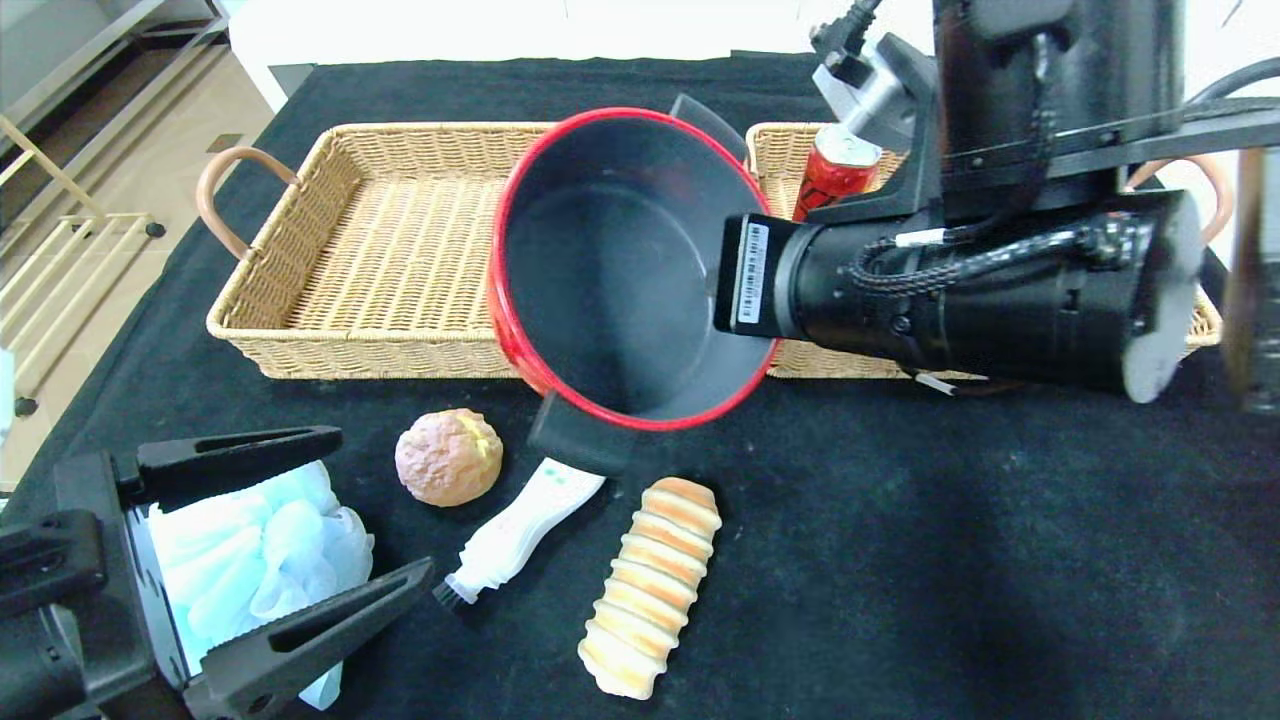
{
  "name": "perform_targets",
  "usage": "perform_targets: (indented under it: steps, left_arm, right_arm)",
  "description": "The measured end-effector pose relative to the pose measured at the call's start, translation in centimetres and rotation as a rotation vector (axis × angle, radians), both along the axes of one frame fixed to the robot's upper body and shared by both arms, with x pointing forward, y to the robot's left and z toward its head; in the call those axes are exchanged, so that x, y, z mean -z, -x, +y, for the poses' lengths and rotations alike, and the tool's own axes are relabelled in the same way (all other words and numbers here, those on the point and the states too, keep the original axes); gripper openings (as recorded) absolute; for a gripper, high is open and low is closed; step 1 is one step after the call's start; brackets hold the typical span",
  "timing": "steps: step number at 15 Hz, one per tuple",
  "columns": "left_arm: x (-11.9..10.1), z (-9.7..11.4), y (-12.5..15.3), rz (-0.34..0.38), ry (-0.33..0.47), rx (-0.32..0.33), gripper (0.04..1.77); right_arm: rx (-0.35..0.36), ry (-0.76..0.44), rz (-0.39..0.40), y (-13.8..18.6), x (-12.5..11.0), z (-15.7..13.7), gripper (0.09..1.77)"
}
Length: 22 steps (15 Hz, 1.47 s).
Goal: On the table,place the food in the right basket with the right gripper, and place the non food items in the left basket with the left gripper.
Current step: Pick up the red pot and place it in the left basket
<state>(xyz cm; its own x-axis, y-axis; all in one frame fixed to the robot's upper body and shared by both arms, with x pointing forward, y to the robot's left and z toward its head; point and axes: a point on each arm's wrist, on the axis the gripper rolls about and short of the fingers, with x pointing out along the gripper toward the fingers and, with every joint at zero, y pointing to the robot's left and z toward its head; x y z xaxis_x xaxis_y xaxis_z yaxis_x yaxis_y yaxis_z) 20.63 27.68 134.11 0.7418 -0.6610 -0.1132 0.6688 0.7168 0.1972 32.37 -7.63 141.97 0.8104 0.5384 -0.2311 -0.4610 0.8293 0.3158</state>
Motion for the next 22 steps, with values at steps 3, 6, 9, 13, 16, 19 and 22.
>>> perform_targets:
  steps: [3,6,9,13,16,19,22]
  left_arm:
    - [-0.2,0.0,0.0,-0.004,0.006,-0.001,1.72]
    - [-0.4,0.0,0.1,-0.012,0.009,0.000,1.72]
    - [-0.5,0.1,0.2,-0.019,0.011,0.001,1.72]
    - [-0.5,0.1,0.2,-0.019,0.011,0.002,1.72]
    - [-0.4,0.1,0.2,-0.015,0.008,0.003,1.72]
    - [-0.3,0.1,0.2,-0.011,0.006,0.004,1.72]
    - [-0.2,0.0,0.1,-0.008,0.004,0.006,1.72]
  right_arm:
    - [-0.008,-0.020,-0.068,-1.6,0.9,1.9,0.20]
    - [-0.011,-0.063,-0.159,-3.1,1.4,3.7,0.20]
    - [0.030,-0.056,-0.230,-4.7,2.3,5.1,0.20]
    - [0.072,-0.072,-0.314,-6.4,3.3,6.2,0.20]
    - [0.132,-0.090,-0.347,-7.6,3.5,6.5,0.20]
    - [0.156,-0.100,-0.358,-8.4,3.5,6.3,0.20]
    - [0.166,-0.104,-0.371,-8.9,3.2,6.3,0.20]
